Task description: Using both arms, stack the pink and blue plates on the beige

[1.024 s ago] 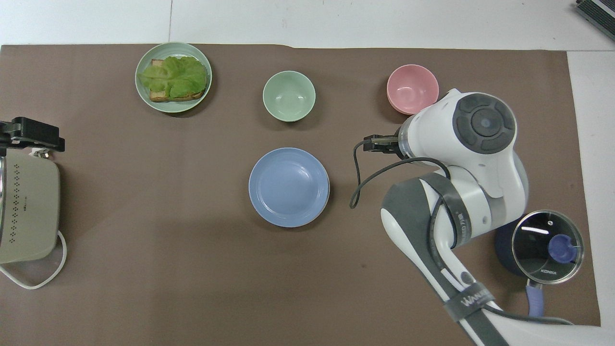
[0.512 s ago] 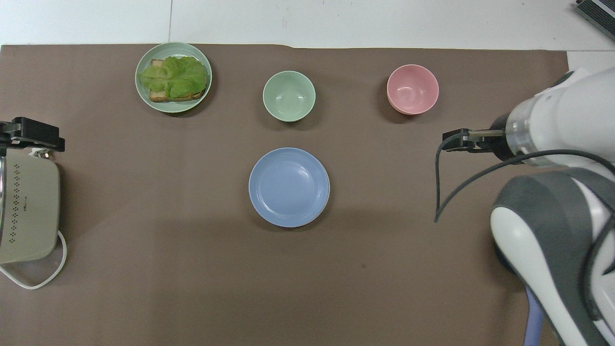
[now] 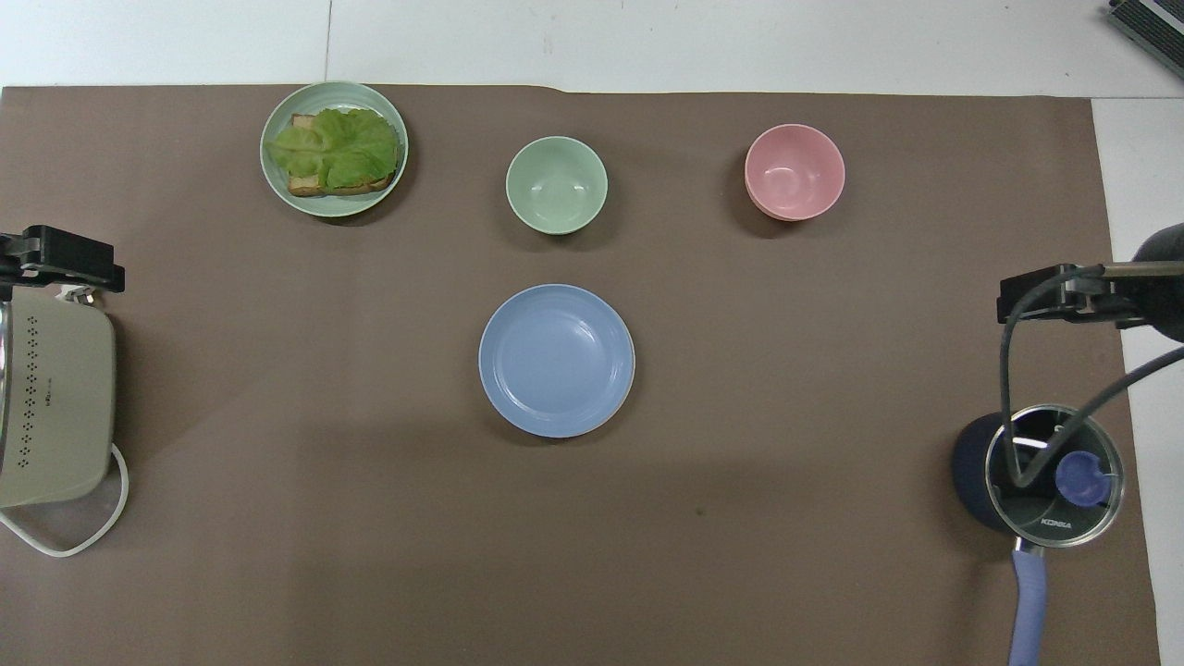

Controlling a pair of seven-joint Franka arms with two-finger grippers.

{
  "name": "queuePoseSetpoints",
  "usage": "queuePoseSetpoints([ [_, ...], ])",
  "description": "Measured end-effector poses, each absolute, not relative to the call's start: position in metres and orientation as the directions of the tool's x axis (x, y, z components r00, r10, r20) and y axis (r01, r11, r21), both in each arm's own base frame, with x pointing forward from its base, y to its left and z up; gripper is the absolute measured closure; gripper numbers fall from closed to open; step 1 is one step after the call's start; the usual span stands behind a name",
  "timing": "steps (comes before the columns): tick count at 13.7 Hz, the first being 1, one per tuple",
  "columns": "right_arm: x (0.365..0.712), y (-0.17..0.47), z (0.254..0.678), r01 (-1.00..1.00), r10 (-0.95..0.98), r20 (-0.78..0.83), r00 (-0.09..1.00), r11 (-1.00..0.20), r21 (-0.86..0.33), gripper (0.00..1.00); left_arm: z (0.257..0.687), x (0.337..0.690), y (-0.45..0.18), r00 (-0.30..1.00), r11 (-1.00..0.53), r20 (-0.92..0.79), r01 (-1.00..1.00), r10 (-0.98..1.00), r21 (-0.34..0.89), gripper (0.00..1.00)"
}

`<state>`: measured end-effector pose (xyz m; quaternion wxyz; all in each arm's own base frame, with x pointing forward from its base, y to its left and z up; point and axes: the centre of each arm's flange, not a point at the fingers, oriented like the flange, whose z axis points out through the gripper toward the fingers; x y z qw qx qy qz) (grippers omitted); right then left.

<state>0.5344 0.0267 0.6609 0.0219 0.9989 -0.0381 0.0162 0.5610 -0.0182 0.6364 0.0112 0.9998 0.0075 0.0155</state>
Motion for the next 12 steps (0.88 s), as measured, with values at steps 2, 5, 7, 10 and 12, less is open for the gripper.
queuePoseSetpoints([
  [2, 0.529, 0.019, 0.662, -0.087, -0.086, 0.027, 0.996, -0.996, 0.034, 0.0, 0.636, 0.561, -0.018, 0.999, -1.0, 0.031, 0.015, 0.015, 0.023, 0.0],
  [5, 0.524, 0.015, 0.663, -0.078, -0.077, 0.022, 0.997, -0.996, 0.034, 0.0, 0.636, 0.561, -0.018, 0.999, -1.0, 0.031, 0.015, 0.015, 0.023, 0.0],
  [7, 0.519, 0.009, 0.665, -0.03, -0.03, 0.005, 1.0, -0.999, 0.035, 0.0, 0.636, 0.561, -0.018, 0.999, -1.0, 0.031, 0.015, 0.015, 0.023, 0.0],
  [10, 0.517, -0.002, 0.664, -0.024, -0.025, -0.012, 1.0, -0.999, 0.033, 0.0, 0.636, 0.561, -0.018, 0.999, -1.0, 0.031, 0.015, 0.015, 0.023, 0.0],
  [12, 0.516, -0.004, 0.66, -0.027, -0.028, -0.021, 0.999, -0.999, 0.033, 0.0, 0.636, 0.561, -0.018, 0.999, -1.0, 0.031, 0.015, 0.015, 0.023, 0.0],
])
